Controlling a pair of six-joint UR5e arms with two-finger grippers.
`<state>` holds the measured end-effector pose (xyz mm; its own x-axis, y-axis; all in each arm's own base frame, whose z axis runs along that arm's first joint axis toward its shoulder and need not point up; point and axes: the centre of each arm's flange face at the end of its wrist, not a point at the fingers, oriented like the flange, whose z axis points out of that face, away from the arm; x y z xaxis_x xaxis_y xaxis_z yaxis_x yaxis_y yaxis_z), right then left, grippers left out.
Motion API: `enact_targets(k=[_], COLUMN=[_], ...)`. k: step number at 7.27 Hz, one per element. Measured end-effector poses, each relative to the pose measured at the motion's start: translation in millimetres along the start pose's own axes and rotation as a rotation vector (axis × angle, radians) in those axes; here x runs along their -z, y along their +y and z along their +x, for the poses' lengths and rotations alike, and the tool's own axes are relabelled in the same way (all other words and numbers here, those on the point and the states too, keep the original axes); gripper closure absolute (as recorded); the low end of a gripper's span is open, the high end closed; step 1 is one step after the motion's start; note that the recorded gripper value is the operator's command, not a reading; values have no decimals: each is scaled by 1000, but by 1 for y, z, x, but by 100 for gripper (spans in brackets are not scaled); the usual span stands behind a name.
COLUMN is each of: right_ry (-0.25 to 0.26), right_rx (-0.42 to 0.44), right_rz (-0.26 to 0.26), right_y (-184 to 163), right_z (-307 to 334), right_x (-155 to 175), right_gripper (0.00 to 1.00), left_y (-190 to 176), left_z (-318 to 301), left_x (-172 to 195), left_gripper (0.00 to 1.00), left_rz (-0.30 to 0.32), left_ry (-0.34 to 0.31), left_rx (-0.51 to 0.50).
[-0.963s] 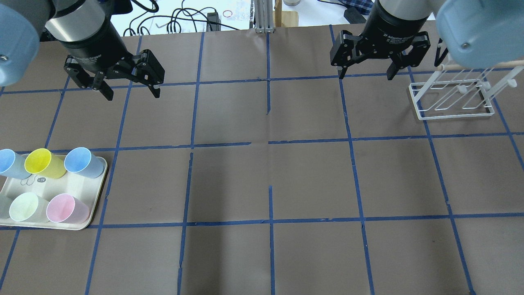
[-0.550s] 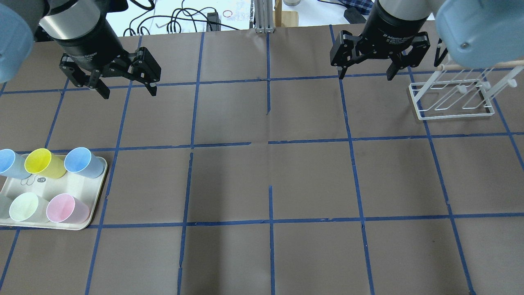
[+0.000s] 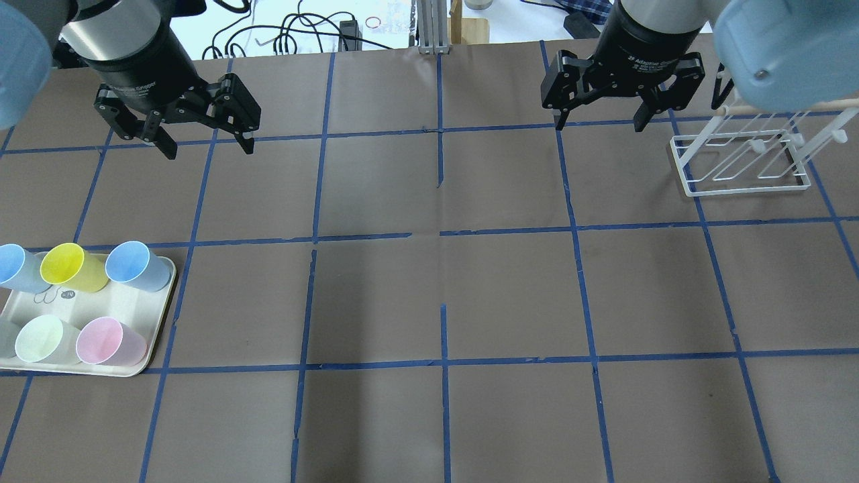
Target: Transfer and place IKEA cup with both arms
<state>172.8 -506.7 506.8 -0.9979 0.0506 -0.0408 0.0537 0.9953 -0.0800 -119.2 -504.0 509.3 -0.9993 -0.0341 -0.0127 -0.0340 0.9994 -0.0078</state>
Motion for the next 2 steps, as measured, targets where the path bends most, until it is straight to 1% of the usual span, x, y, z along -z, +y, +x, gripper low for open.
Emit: enact_targets(k=[2], right_ry=[0], right_rx=[-1], right_rz=[1], right_y=[0], right_z=[0], right_x=[0], right_gripper=[0], left_y=[5], left_z=[1], left_x=[0], left_gripper=[0], left_rz=[0], left_ry=[-1], left_rx=[-2])
